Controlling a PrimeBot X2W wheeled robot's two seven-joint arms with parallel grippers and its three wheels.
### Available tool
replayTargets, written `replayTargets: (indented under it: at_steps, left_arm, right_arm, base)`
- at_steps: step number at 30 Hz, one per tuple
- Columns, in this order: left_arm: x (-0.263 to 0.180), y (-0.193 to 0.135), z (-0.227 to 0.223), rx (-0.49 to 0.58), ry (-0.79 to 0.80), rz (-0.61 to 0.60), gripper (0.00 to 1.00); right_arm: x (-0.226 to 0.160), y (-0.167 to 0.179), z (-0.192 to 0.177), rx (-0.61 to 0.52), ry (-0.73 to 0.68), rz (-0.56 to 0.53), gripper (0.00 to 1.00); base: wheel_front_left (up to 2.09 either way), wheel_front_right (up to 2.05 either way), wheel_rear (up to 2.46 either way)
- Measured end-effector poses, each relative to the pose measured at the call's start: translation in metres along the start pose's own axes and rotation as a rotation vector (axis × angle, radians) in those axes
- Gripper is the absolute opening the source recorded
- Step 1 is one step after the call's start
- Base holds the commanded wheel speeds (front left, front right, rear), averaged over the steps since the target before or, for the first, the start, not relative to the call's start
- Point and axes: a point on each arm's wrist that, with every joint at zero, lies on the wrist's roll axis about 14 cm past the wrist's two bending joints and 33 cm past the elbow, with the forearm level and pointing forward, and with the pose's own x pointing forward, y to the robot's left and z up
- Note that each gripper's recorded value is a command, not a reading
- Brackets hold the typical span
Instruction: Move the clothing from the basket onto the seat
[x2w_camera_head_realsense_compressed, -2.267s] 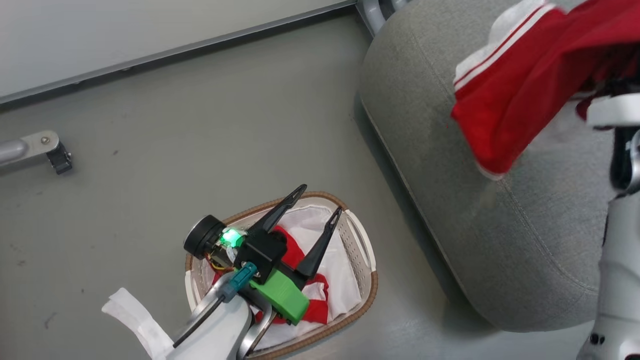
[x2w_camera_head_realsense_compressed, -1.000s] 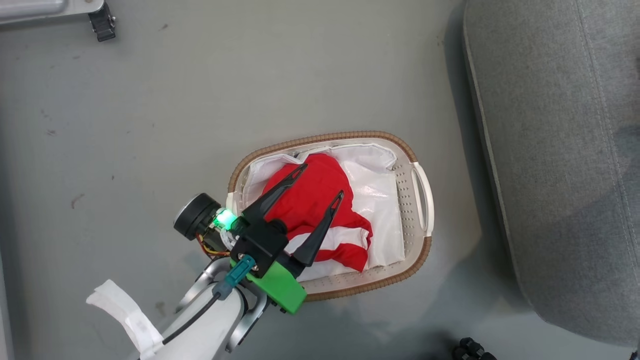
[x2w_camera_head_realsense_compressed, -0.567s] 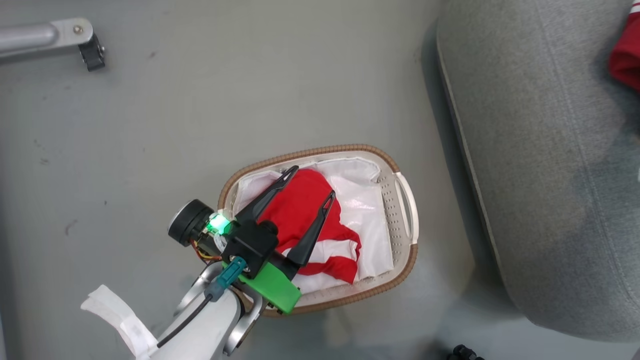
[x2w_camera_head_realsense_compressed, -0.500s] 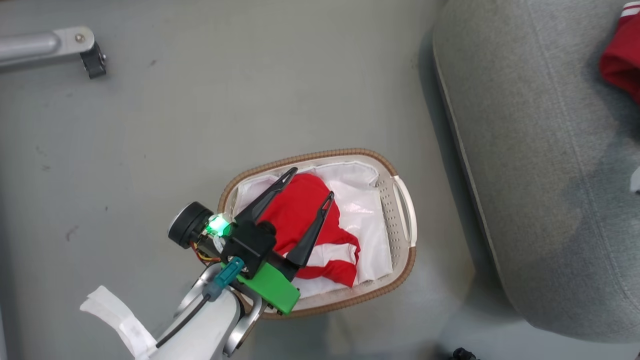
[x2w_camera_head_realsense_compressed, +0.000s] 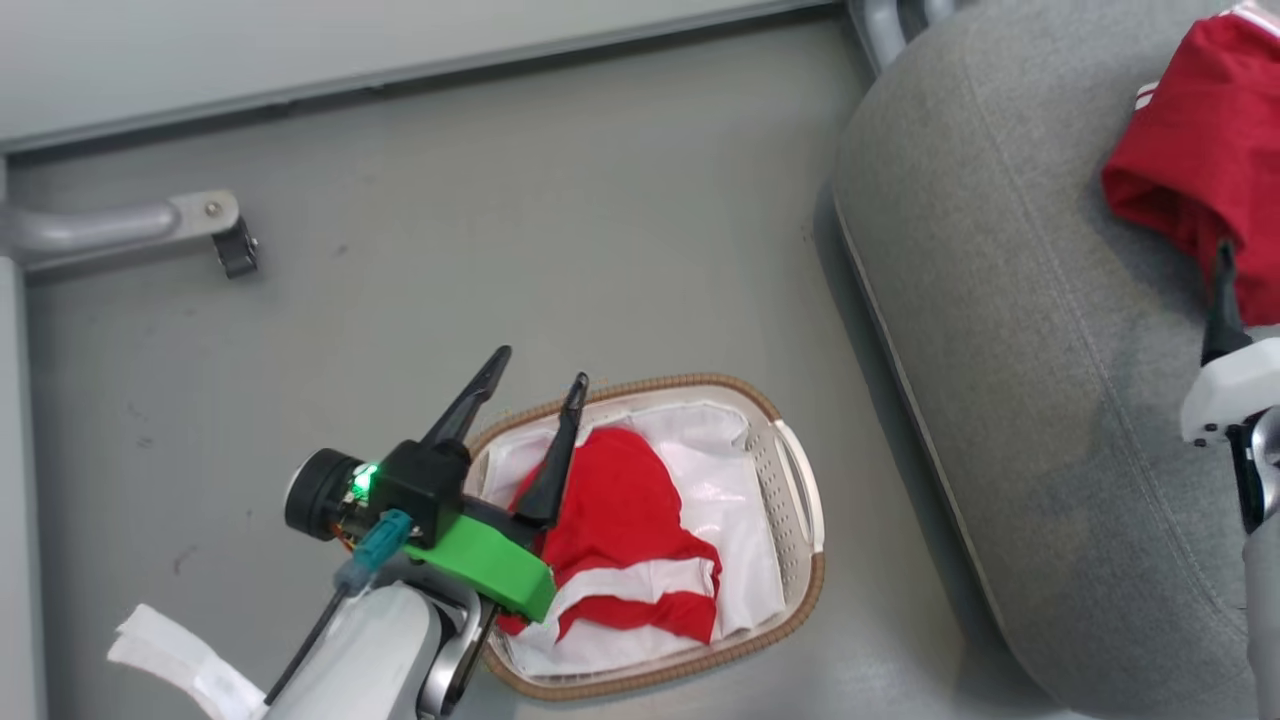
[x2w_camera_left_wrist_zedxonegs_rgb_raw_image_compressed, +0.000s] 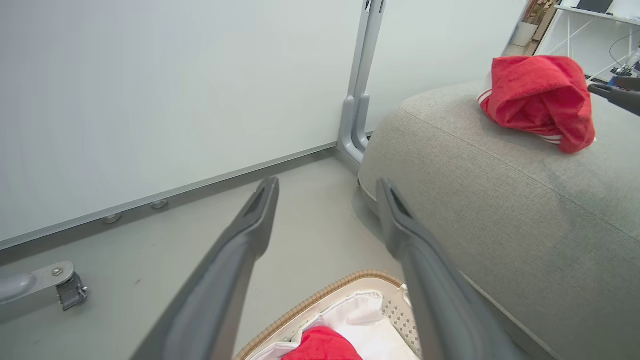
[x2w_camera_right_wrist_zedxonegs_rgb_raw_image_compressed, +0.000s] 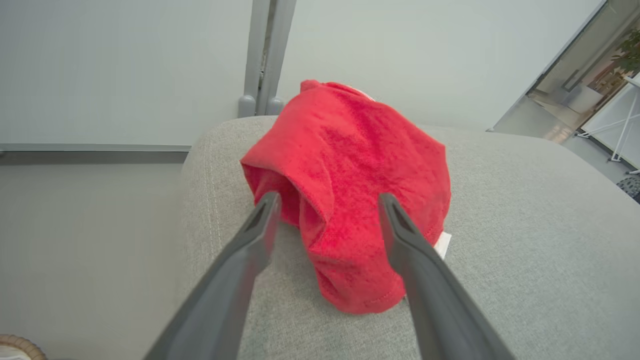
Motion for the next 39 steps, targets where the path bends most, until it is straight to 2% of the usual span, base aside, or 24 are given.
replayTargets:
  at_steps: [6,15,20,24,30,34,39]
  left_arm:
    - [-0.018,0.019,0.029,0.005,-0.072,0.118,1.0]
    - [-0.075,0.058,0.049,-0.024,-0.143,0.353,1.0]
    - [-0.113,0.077,0.048,-0.012,-0.149,0.475,1.0]
    - [-0.137,0.083,0.045,-0.014,-0.15,0.535,1.0]
    - [-0.161,0.081,0.038,-0.032,-0.146,0.582,1.0]
    - [-0.172,0.078,0.036,-0.05,-0.155,0.596,1.0]
    - [-0.177,0.075,0.034,-0.054,-0.156,0.6,1.0]
  right_arm:
    - [-0.001,0.01,0.052,0.04,-0.14,0.034,1.0]
    - [-0.021,0.077,0.101,0.15,-0.266,0.189,1.0]
    - [-0.04,0.118,0.108,0.225,-0.284,0.285,1.0]
    - [-0.058,0.134,0.11,0.298,-0.296,0.337,1.0]
    - [-0.096,0.169,0.1,0.384,-0.273,0.464,1.0]
    - [-0.118,0.178,0.085,0.44,-0.231,0.506,1.0]
    - [-0.136,0.187,0.076,0.451,-0.207,0.546,1.0]
  base:
    - [0.0,0.0,0.0]
    - [0.0,0.0,0.0]
    - [0.0,0.0,0.0]
    - [0.0,0.0,0.0]
    - [0.0,0.0,0.0]
    - [0.0,0.0,0.0]
    - [0.0,0.0,0.0]
